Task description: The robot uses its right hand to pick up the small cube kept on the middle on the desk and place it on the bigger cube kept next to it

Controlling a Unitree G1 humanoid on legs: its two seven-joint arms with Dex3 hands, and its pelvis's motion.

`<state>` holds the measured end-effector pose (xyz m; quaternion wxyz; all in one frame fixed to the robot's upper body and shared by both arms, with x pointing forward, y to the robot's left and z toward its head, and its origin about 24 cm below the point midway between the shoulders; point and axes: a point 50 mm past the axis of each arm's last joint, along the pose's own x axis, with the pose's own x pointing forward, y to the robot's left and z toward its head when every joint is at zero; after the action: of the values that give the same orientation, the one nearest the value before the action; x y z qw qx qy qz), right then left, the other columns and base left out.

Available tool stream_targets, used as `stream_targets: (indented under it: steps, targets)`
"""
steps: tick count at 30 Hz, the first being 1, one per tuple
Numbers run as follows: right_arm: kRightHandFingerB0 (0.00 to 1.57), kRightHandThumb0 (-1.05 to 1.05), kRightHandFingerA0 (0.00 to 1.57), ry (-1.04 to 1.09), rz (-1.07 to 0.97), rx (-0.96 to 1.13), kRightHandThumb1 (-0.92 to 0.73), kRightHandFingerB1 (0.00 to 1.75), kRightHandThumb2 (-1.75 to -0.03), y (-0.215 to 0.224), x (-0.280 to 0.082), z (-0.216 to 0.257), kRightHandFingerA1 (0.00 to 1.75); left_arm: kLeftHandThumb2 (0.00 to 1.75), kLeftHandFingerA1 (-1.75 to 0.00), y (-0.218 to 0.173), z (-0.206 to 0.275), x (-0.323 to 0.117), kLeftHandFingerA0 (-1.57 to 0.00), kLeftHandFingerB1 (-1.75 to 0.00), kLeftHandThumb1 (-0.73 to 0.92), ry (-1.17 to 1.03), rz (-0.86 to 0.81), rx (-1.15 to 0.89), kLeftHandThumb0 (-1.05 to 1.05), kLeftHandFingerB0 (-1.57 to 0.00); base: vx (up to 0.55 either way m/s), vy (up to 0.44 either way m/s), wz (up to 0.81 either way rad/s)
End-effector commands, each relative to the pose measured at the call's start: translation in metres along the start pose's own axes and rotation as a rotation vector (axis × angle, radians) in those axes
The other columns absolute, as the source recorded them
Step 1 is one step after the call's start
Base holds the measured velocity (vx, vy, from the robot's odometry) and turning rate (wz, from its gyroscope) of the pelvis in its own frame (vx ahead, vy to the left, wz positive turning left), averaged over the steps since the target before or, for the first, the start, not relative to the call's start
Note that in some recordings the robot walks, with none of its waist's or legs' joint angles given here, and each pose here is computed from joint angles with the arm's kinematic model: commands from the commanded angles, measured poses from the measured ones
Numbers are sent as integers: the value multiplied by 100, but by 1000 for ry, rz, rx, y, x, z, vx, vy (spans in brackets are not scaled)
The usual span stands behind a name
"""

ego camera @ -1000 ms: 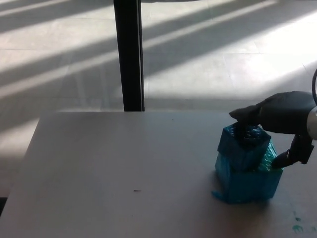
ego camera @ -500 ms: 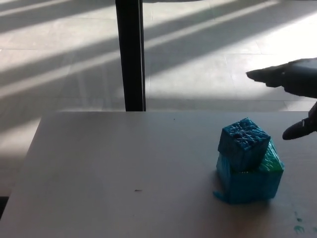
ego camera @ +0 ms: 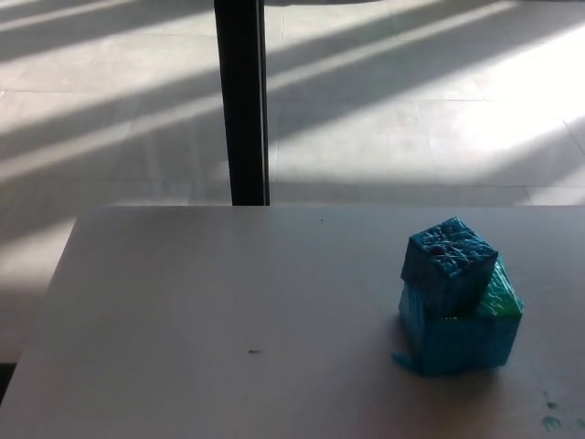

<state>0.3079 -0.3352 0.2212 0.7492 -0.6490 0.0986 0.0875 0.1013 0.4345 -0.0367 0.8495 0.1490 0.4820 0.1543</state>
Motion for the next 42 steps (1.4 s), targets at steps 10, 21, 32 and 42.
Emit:
stream_targets:
  steps: [10, 21, 32, 42]
  targets:
    - [9, -74, 0, 358, -460, 560, -55, 45, -92, 94, -64, -111, 46, 60, -75, 5, 0, -2, -54, -63, 66, -12, -2, -27, -72, -62, 0, 0, 0]
    - [11, -81, 0, 690, -471, 784, -86, 67, -65, 193, -100, -144, 99, 60, -64, 2, -3, -2, -46, -53, 66, -4, -4, -35, -69, -56, 0, 0, 0]
    - [20, -69, 16, 839, -608, 1245, -80, 76, -63, 248, -109, -142, 103, 61, -61, 0, -2, -1, -37, -51, 69, -4, -4, -16, -72, -51, 0, 0, 0]
    - [15, -68, 8, 864, -532, 1466, -85, 79, -60, 278, -109, -132, 105, 60, -65, -2, -4, 0, -52, -52, 66, 1, -6, -39, -69, -56, 0, 0, 0]
